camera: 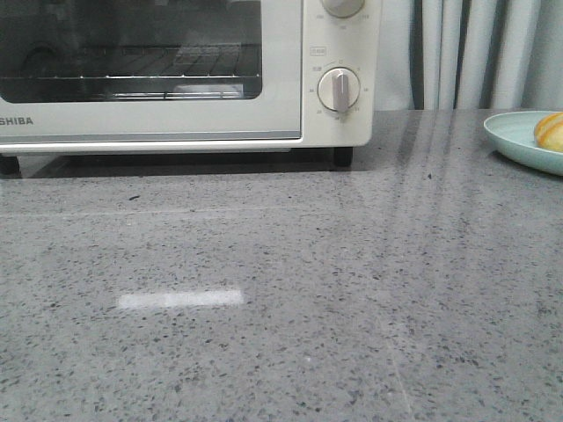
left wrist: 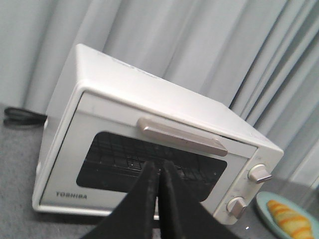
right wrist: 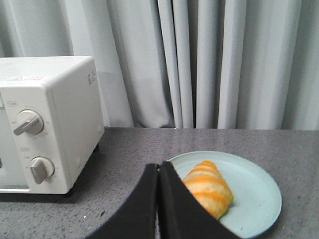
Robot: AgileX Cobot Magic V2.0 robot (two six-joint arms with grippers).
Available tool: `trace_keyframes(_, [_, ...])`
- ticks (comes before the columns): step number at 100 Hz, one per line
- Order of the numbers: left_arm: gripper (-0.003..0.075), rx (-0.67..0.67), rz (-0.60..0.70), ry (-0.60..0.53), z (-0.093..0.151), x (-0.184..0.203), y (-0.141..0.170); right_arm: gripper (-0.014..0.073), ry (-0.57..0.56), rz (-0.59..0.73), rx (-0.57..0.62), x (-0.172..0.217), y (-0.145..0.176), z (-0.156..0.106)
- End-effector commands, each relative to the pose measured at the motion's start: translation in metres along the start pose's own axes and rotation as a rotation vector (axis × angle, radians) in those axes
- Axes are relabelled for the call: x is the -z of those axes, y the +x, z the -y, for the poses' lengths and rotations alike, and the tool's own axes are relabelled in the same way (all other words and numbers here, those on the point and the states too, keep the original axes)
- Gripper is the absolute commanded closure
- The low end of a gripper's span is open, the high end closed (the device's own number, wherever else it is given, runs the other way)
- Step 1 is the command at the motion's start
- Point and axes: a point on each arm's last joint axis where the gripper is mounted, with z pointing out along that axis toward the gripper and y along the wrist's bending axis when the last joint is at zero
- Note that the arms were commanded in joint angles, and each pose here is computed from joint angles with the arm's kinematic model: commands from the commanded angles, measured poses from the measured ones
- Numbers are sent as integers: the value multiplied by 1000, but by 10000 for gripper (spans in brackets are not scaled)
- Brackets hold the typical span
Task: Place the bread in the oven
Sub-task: 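Pull the oven door handle down with the left gripper to open it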
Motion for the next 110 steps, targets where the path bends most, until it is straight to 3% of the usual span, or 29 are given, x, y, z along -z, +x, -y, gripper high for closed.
trace_keyframes(1, [741, -143, -12, 13, 6, -23, -36, 645, 10, 75, 48, -13, -30, 1])
trace_keyframes(12, [741, -192, 1, 87, 18, -45, -63, 645, -18, 79, 46, -28, -37, -1])
trace_keyframes(37, [742, -236, -40, 170, 33, -100, -67, 645, -88, 70, 43, -30, -36, -8])
trace_keyframes(76, [741, -228, -190, 124, 27, -173, -33, 645, -100, 6, 47, -31, -29, -9])
trace_keyframes(110, [742, -249, -302, 142, 23, -185, -11, 645, -101, -17, 47, -32, -24, -9])
